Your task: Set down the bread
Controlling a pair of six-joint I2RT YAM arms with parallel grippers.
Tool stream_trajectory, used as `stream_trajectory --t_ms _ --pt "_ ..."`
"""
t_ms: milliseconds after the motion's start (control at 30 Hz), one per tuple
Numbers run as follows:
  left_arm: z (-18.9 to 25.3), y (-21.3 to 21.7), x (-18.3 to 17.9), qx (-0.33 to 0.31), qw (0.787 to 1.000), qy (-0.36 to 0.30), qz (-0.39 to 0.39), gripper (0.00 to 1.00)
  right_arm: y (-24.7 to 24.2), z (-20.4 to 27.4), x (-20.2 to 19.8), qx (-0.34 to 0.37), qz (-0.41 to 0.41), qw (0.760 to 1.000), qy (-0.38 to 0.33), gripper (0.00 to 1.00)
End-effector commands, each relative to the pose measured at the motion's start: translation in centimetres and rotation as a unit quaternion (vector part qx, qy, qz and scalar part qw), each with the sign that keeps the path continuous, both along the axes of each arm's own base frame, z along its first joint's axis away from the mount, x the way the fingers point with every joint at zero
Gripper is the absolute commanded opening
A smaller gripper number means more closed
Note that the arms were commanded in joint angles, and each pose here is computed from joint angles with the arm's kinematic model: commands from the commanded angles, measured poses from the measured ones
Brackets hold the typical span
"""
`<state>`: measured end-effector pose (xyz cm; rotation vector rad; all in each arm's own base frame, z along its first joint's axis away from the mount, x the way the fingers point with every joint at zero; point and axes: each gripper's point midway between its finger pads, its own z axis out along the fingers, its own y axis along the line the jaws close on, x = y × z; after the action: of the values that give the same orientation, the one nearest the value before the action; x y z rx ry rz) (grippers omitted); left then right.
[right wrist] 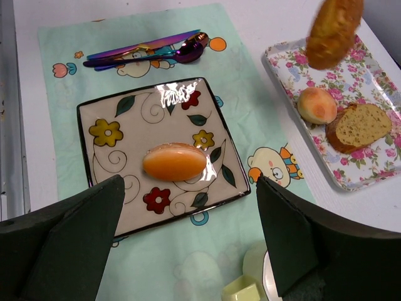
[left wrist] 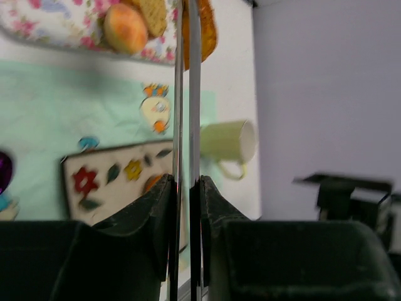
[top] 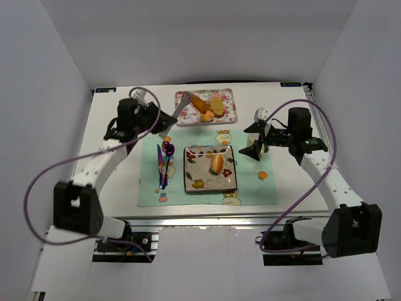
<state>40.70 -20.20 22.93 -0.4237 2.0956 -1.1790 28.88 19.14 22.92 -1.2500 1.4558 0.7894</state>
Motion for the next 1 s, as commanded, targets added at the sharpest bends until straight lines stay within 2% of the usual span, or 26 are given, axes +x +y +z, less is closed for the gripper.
stream_trajectory --t_ms 0,167,200,367,533,633,767,967 --pt "-4.7 3.3 -7.2 0.146 0.988 0.005 -0.048 0.00 -0.1 0.4 -0.6 0.004 0.005 1.000 -0.003 0.89" --pt "-5.8 5.8 -14.0 0.248 0.965 -0.050 -0.070 0.00 0.0 -0.1 -0.6 0.001 0.010 1.000 0.006 0.89" --pt "-5.2 6.0 -15.0 0.248 0.964 -0.065 -0.070 0.00 -0.1 -0.1 -0.5 0.000 0.010 1.000 0.007 0.90" --pt "-8.0 5.8 -18.1 0.287 0.951 -0.025 -0.114 0.00 0.0 -0.1 -0.2 -0.004 0.016 1.000 0.009 0.89" --pt "-9.0 3.9 -18.0 0.275 0.951 -0.017 -0.142 0.02 0.1 0.2 -0.1 -0.002 0.017 1.000 0.009 0.89" --pt "-9.1 3.3 -17.9 0.273 0.949 -0.011 -0.157 0.07 0.1 0.3 -0.1 -0.002 0.017 1.000 0.008 0.89" --pt "-9.0 2.8 -17.7 0.265 0.950 -0.011 -0.167 0.17 0.0 0.0 -0.3 -0.004 0.015 1.000 0.009 0.89" --pt "-8.1 1.9 -17.4 0.236 0.957 -0.025 -0.165 0.17 0.0 -0.2 -0.4 -0.005 0.014 1.000 0.011 0.89"
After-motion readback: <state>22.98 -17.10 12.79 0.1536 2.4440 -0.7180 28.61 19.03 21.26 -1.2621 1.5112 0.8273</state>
